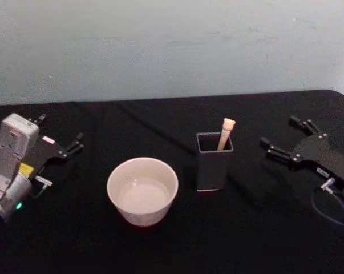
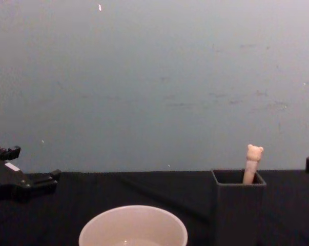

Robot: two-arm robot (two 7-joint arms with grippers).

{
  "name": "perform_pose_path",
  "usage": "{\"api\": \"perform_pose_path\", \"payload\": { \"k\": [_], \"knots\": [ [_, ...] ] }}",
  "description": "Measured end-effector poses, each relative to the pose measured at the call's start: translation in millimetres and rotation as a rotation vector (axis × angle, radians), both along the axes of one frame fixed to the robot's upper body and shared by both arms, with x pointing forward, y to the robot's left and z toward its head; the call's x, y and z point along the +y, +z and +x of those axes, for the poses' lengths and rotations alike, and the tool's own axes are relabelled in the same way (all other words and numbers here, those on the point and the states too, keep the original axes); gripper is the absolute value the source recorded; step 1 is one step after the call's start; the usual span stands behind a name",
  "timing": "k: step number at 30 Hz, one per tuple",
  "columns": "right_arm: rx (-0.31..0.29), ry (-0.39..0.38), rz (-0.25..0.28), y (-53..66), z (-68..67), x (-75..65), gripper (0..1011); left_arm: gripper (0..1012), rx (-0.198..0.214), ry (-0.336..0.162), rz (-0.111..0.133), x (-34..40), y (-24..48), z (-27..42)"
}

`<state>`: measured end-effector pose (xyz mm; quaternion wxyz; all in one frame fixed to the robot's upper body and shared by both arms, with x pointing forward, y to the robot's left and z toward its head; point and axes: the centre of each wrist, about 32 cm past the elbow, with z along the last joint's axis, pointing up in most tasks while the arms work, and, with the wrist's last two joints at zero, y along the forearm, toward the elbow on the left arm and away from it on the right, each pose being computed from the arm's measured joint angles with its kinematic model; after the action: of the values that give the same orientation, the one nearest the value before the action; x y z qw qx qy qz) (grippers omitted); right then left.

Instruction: Pick up the stirring spoon with one hand, stir inside the cup, then place it back in its original position.

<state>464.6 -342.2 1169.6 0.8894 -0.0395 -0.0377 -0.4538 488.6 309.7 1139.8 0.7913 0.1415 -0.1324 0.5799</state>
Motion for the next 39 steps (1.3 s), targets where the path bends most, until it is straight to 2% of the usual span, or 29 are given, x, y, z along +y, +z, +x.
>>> {"api": "perform_pose_path", "payload": {
  "k": [8,18,26,28,39],
  "knots": [
    [0.023,0.093,0.014,0.5,3.7,6.4,1000,1001,0.000,0.000,0.000,0.0,0.0,0.0],
    [0.059,0.157,0.028,0.6,21.2,21.2,1000,1001,0.000,0.000,0.000,0.0,0.0,0.0],
    [0.078,0.174,0.034,0.7,33.3,29.3,1002,1001,0.000,0.000,0.000,0.0,0.0,0.0],
    [0.087,0.182,0.043,1.0,40.6,34.8,1002,1001,0.000,0.000,0.000,0.0,0.0,0.0],
    [0.105,0.177,0.064,1.5,53.4,40.2,1002,1001,0.000,0.000,0.000,0.0,0.0,0.0]
  ]
}}
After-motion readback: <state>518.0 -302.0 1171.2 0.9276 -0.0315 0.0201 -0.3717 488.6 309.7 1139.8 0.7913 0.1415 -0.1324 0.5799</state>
